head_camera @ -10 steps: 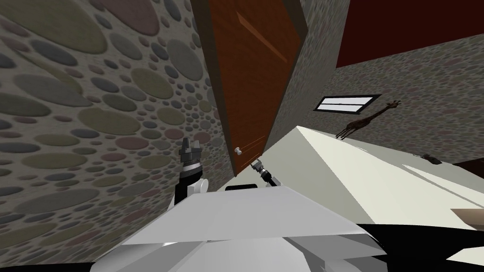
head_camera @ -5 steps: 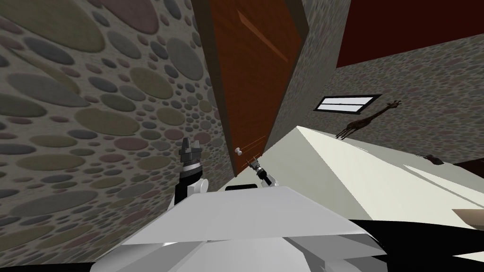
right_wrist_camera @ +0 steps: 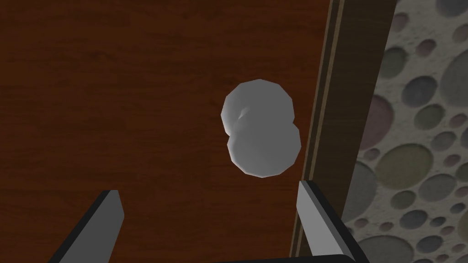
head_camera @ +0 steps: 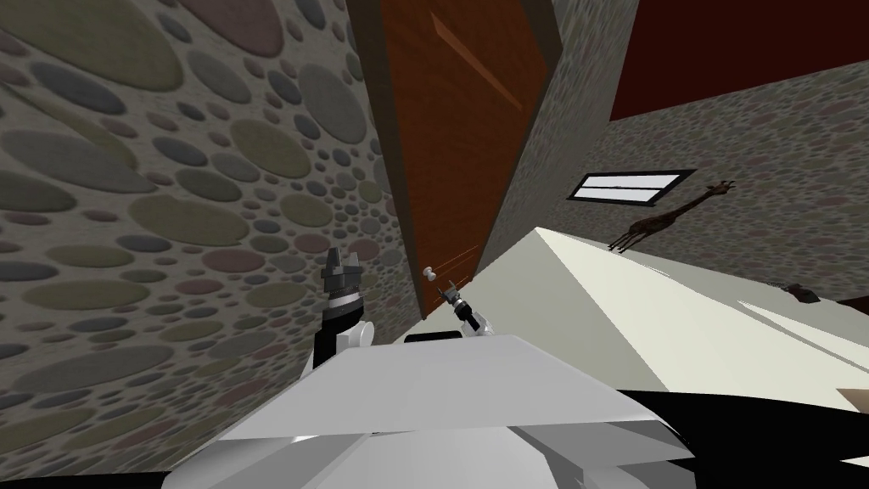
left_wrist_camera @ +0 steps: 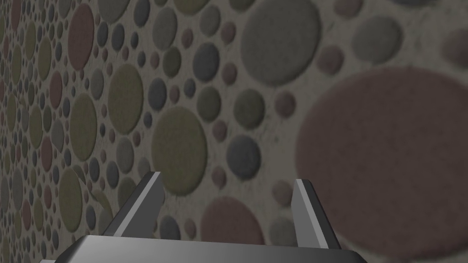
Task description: Pull the door open
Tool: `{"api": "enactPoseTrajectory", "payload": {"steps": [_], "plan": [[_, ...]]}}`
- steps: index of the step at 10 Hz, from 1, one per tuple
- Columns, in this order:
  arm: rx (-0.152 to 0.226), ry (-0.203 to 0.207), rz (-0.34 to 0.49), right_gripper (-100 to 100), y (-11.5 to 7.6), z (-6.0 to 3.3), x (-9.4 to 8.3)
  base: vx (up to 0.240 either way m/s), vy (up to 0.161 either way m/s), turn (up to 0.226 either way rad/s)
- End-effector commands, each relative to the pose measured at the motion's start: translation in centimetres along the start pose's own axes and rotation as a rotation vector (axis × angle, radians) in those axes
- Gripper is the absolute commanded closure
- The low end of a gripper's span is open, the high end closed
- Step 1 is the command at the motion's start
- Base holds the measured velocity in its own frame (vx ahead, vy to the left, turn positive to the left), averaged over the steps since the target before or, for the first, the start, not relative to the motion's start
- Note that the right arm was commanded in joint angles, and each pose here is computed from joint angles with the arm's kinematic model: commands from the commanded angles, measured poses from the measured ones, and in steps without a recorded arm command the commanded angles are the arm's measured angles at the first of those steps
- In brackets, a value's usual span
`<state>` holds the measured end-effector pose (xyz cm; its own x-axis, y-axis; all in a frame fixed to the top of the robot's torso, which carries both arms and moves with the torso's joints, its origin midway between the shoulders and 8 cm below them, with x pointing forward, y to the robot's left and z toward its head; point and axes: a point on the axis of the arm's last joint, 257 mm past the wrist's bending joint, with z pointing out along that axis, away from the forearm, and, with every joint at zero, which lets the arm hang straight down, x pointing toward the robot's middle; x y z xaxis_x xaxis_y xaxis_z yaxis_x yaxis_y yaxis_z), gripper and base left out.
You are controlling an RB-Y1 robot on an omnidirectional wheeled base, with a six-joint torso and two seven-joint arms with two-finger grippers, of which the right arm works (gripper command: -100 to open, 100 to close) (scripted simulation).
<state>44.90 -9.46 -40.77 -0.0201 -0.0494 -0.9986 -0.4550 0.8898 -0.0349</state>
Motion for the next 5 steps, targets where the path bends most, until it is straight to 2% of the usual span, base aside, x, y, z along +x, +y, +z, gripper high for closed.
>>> {"api": "enactPoseTrajectory", "payload": {"steps": [1, 2, 3, 5], "plan": [[-0.01, -0.012, 0.012, -100, 1.7, 1.23, -0.6, 0.076, 0.019, 0.053], [-0.015, -0.017, 0.018, -100, 2.4, 1.68, -0.8, 0.086, 0.021, 0.033], [-0.015, -0.017, 0.018, -100, 2.4, 1.68, -0.8, 0.058, 0.006, 0.005], [-0.032, -0.033, 0.037, -100, 4.6, 3.03, -1.6, 0.104, 0.022, 0.07]]}}
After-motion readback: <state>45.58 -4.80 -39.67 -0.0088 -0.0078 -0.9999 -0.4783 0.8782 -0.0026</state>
